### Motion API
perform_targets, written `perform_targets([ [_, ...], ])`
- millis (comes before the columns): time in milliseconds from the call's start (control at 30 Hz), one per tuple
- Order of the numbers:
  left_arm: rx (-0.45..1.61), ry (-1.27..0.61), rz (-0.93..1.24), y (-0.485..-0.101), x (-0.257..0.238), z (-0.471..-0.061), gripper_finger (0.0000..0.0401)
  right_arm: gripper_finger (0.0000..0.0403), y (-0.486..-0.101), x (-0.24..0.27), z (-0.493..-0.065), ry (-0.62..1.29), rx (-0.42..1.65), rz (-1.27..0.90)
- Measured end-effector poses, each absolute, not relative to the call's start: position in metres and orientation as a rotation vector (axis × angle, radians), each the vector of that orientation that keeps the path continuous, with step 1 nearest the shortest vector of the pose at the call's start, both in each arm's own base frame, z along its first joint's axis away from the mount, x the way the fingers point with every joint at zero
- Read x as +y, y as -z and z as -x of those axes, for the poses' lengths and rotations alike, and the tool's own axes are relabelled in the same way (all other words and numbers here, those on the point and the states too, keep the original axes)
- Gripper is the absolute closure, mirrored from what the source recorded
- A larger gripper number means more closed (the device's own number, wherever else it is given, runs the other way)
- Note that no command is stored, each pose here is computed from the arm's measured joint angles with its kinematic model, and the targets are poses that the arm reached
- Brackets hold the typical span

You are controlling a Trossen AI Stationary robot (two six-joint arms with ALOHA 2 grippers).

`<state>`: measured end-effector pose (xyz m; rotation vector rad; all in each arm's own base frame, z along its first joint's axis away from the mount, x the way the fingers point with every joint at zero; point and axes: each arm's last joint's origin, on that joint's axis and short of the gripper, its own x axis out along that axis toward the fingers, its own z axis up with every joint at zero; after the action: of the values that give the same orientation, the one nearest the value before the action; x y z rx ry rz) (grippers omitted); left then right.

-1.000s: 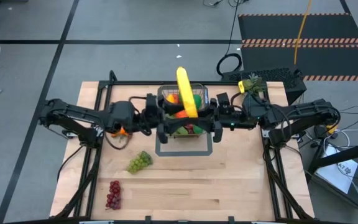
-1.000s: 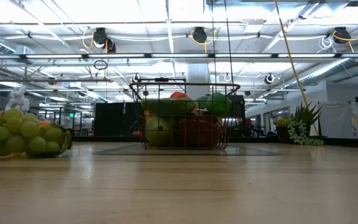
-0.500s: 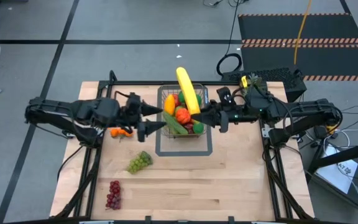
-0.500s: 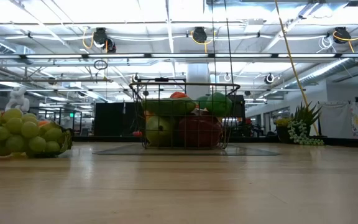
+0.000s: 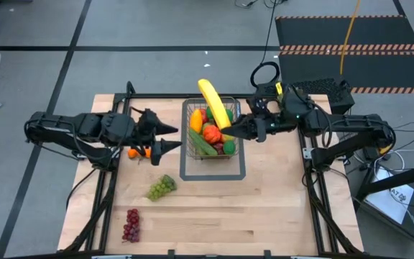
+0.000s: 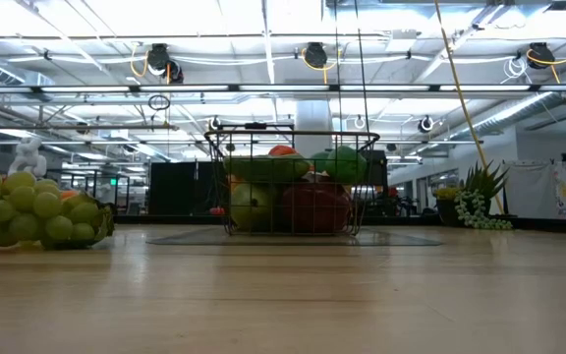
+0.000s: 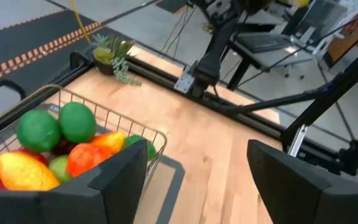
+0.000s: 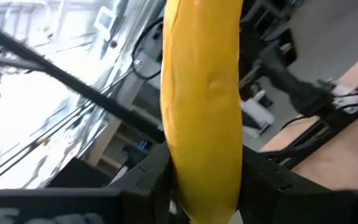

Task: Build produce basket
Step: Put the yellow banana into the gold wire basket

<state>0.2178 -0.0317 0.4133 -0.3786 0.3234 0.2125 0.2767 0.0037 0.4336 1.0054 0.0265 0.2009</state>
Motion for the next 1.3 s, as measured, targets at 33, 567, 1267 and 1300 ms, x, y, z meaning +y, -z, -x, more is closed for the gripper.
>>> perform_targets([
  [33, 0.332, -0.215, 0.379, -0.412, -0.032, -0.217, 0.0131, 0.0273, -0.434, 0.002, -0.276, -0.224, 0.035, -1.003],
  [567, 0.316, -0.316, 0.373, -0.412, -0.023, -0.217, 0.0167, 0.0273, -0.44, -0.033, -0.282, -0.61, 0.085, -0.922],
  [1267, 0.332, -0.284, 0.399, -0.411, -0.022, -0.218, 0.0167, 0.0273, -0.435, -0.039, -0.287, -0.38, -0.105, -0.377],
  [1300, 0.332, -0.285, 0.403, -0.411, -0.022, -0.218, 0.0167, 0.0273, -0.435, -0.037, -0.288, -0.353, -0.106, -0.374],
])
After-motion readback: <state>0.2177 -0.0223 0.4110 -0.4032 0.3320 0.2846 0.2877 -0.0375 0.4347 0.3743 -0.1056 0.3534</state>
